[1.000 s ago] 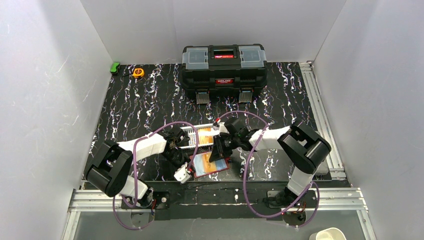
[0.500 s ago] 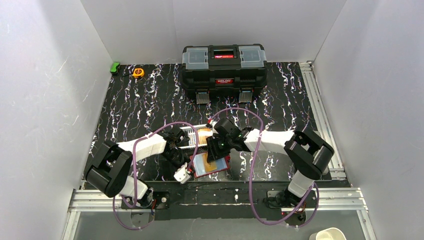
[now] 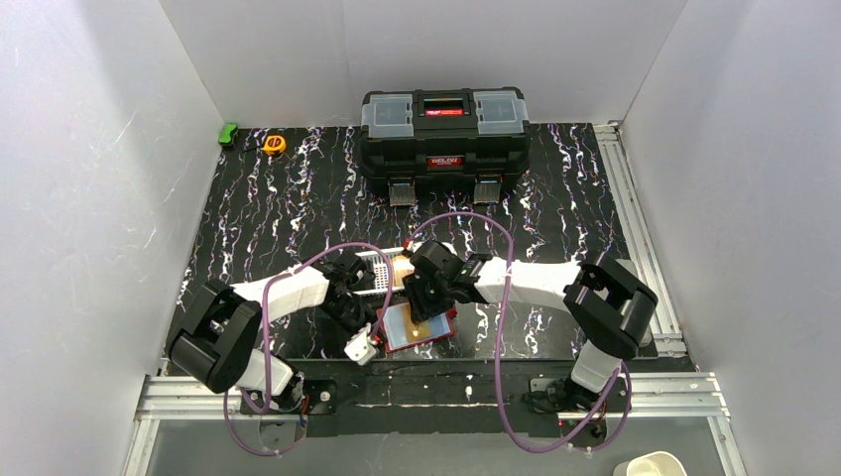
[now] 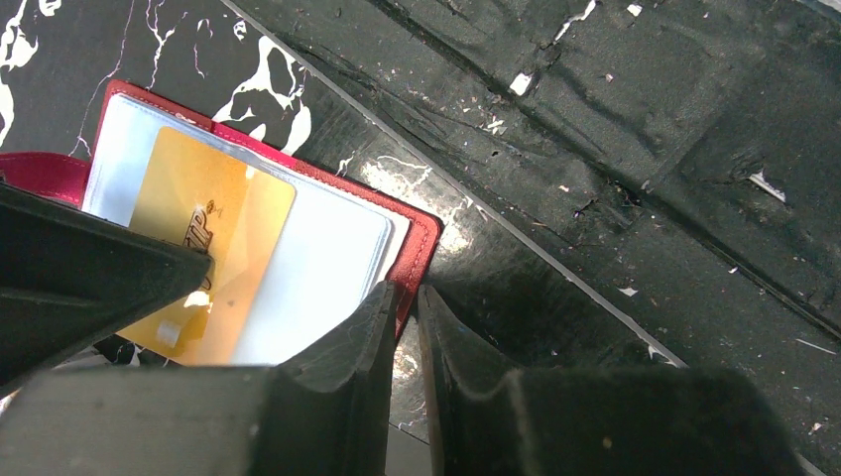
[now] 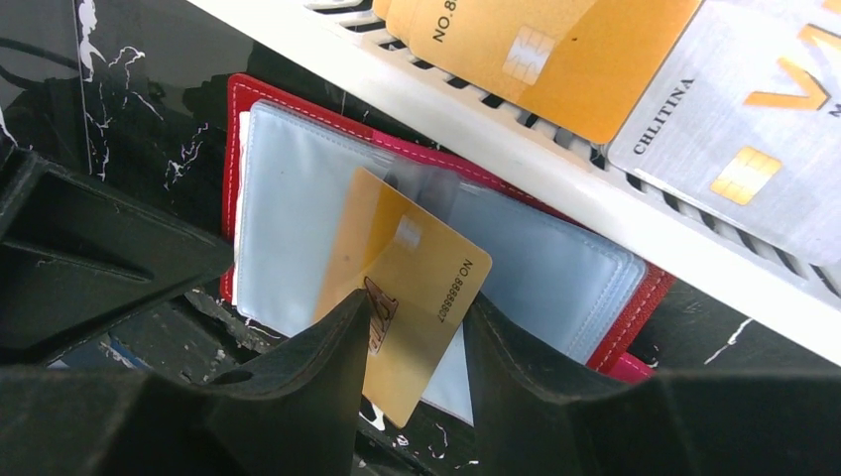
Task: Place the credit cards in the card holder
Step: Insert the credit card into the card holder.
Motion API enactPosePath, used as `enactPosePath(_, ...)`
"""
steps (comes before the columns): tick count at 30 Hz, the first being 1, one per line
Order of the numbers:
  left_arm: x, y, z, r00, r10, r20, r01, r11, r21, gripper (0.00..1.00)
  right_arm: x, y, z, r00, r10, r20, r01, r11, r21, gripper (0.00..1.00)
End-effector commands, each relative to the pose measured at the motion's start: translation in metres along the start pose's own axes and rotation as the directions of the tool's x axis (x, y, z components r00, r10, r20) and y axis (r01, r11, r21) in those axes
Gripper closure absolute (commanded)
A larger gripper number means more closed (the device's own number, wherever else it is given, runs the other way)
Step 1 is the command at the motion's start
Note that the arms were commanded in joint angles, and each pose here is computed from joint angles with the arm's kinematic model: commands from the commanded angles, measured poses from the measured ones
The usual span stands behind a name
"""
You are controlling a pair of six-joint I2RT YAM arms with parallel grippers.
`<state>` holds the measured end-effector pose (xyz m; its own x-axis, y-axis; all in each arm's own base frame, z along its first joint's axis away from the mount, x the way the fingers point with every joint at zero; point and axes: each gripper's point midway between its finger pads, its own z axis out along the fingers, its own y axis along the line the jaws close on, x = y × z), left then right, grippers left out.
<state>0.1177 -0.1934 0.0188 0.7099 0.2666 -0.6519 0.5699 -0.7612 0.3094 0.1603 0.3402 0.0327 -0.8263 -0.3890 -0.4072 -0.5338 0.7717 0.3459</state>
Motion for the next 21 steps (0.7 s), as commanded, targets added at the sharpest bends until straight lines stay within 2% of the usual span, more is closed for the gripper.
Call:
enactPosePath(1,-0.001,-0.014,0.006,0.968,0.251,0.012,-0.251,0.965,0.073,0.85,0.018,-0.035,-0.001,0.997,-0.01,-0.074,0.022,0.986,0.163,0.51)
enactPosePath(6,0.002,-0.017,0.006,0.972,0.234,-0.003,-0.233,0.969,0.082,0.86,0.02,-0.029,-0.006,0.997,-0.028,-0.067,0.036,0.992,0.119,0.48)
enactPosePath(9,0.003,-0.018,0.007,0.971,0.239,-0.008,-0.237,0.968,0.079,0.86,0.018,-0.025,-0.009,0.998,-0.037,-0.055,0.042,0.995,0.093,0.49)
enactPosePath(15,0.005,-0.017,0.008,0.97,0.244,-0.015,-0.242,0.967,0.075,0.86,0.016,-0.019,-0.004,0.998,0.001,-0.062,0.0,1.0,0.025,0.74)
enactPosePath(21,0.007,-0.017,0.009,0.969,0.244,-0.022,-0.242,0.968,0.072,0.87,0.013,-0.013,-0.002,0.998,0.019,-0.059,-0.021,0.999,-0.027,0.74)
